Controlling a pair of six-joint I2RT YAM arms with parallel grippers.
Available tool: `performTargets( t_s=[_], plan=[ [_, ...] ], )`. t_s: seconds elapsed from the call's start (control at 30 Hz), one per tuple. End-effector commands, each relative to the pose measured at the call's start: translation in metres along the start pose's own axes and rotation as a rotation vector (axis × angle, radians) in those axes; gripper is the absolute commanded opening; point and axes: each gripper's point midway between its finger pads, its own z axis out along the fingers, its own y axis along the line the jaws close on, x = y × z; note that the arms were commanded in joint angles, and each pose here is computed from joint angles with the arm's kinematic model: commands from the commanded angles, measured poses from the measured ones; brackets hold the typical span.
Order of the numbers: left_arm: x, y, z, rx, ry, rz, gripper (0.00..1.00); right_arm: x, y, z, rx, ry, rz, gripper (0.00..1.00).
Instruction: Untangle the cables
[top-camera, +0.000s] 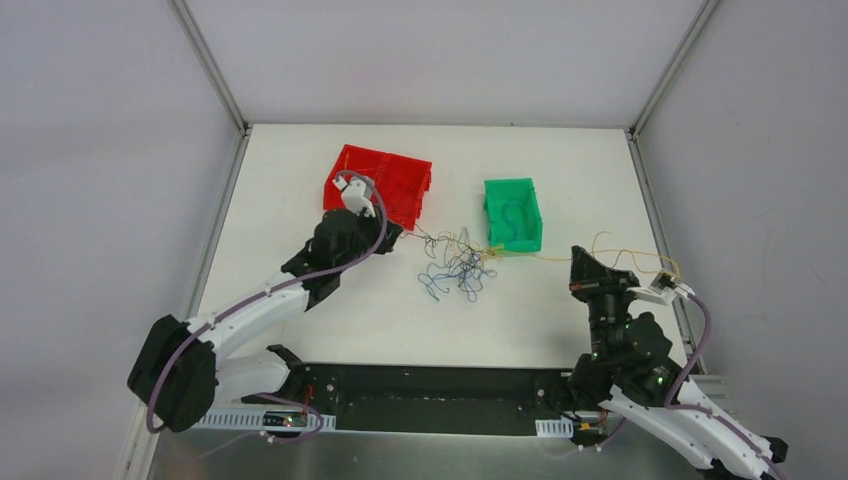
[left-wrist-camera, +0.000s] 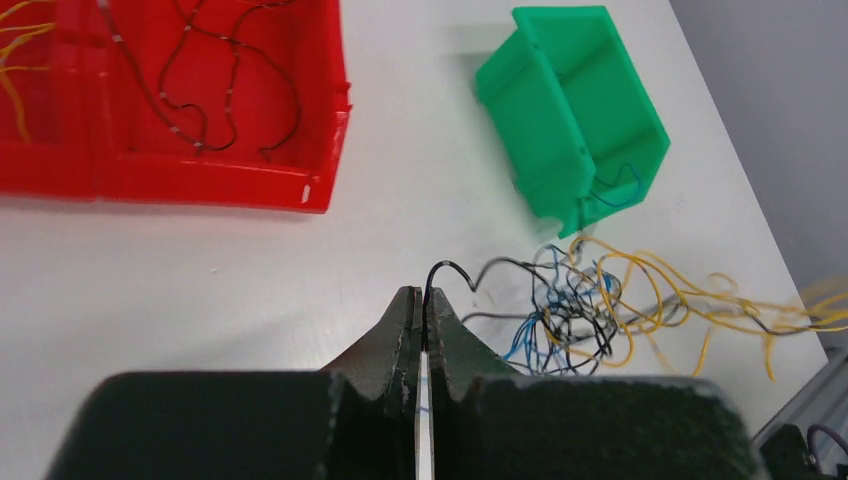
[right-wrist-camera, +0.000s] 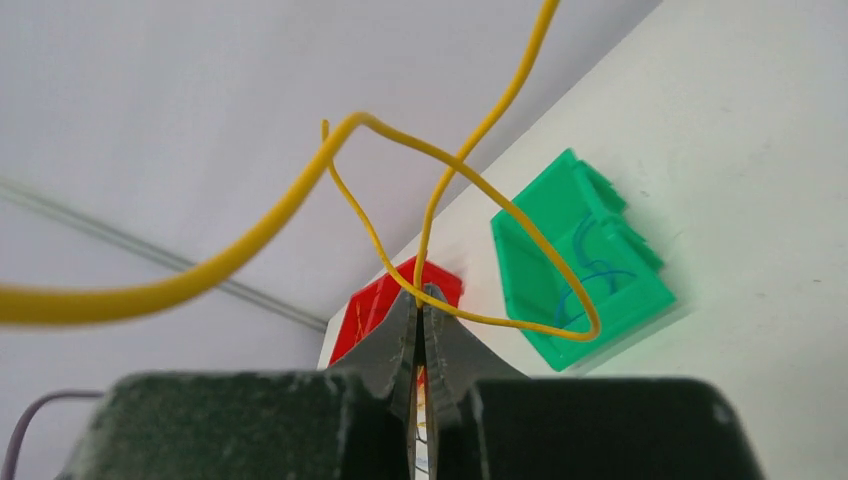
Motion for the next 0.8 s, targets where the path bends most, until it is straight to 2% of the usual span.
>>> performTargets(
  t_s=[0.0,0.13,0.33,0.5,0.6,0.77],
  plan=[
    [-0.016,0.037,-0.031,-0.201,-0.103,-0.049,0.0,-0.035,-0.037,-0.005,0.168,-0.16,0.061,0.0],
    [-0.04,0.058,-0.064,-0.319,-0.225,-0.045,0.0,-0.053,-0.056,-0.012,0.264,-0.225,0.067,0.0],
    [-0.061,0.085,-0.109,-0.461,-0.4,-0.096,0.0,-0.063,-0.062,-0.016,0.3,-0.256,0.082,0.0],
    [-0.069,0.096,-0.138,-0.5,-0.525,-0.162,0.0,-0.078,-0.073,-0.024,0.351,-0.309,0.109,0.0],
    [-0.071,0.1,-0.145,-0.508,-0.561,-0.183,0.0,-0.084,-0.079,-0.027,0.37,-0.336,0.135,0.0],
    [-0.069,0.099,-0.138,-0.512,-0.537,-0.174,0.0,-0.079,-0.075,-0.025,0.369,-0.316,0.113,0.0]
  ],
)
